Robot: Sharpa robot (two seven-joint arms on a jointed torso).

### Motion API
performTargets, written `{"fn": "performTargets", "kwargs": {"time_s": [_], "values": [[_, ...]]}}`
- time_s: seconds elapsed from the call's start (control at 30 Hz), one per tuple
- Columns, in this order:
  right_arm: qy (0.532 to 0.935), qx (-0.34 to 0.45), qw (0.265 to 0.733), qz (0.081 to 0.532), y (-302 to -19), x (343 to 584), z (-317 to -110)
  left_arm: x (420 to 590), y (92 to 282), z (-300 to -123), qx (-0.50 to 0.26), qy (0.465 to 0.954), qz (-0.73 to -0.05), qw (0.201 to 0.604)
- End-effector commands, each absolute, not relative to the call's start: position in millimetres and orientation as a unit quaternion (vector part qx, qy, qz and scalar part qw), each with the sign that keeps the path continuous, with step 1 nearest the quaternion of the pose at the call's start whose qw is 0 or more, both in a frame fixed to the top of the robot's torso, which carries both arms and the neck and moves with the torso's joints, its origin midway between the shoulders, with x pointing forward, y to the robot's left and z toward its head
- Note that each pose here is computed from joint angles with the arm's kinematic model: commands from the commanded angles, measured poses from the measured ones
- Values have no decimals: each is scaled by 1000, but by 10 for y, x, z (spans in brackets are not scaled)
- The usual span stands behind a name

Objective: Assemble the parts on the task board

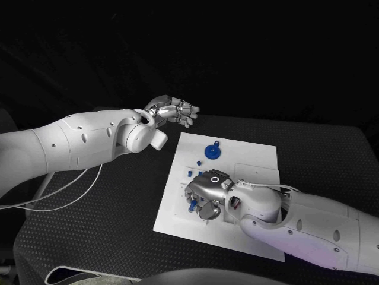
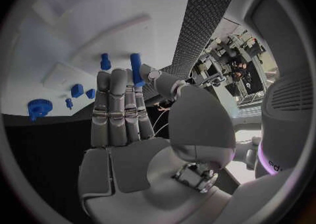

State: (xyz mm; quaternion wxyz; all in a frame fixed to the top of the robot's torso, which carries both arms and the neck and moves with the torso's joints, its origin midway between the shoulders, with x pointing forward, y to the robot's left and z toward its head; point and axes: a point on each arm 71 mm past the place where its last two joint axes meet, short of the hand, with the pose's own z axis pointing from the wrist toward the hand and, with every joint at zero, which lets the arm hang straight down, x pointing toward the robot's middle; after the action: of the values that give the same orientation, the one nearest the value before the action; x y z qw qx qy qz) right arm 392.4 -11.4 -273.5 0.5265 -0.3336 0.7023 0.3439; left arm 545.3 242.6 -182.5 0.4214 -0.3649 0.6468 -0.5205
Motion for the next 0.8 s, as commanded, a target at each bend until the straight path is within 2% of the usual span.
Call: {"fn": "performTargets", "kwargs": {"time_s": [0.03, 0.3, 0.8], "values": [[706, -346, 518, 336, -125, 3912, -2795, 5448, 2404, -1820, -363, 647, -527, 414], [710, -348, 513, 333, -150, 3897, -2863, 5448, 2400, -1821, -363, 648, -528, 413], [696, -334, 532, 347, -129, 3880, -2810, 5450, 2397, -1831, -363, 649, -527, 410]]}}
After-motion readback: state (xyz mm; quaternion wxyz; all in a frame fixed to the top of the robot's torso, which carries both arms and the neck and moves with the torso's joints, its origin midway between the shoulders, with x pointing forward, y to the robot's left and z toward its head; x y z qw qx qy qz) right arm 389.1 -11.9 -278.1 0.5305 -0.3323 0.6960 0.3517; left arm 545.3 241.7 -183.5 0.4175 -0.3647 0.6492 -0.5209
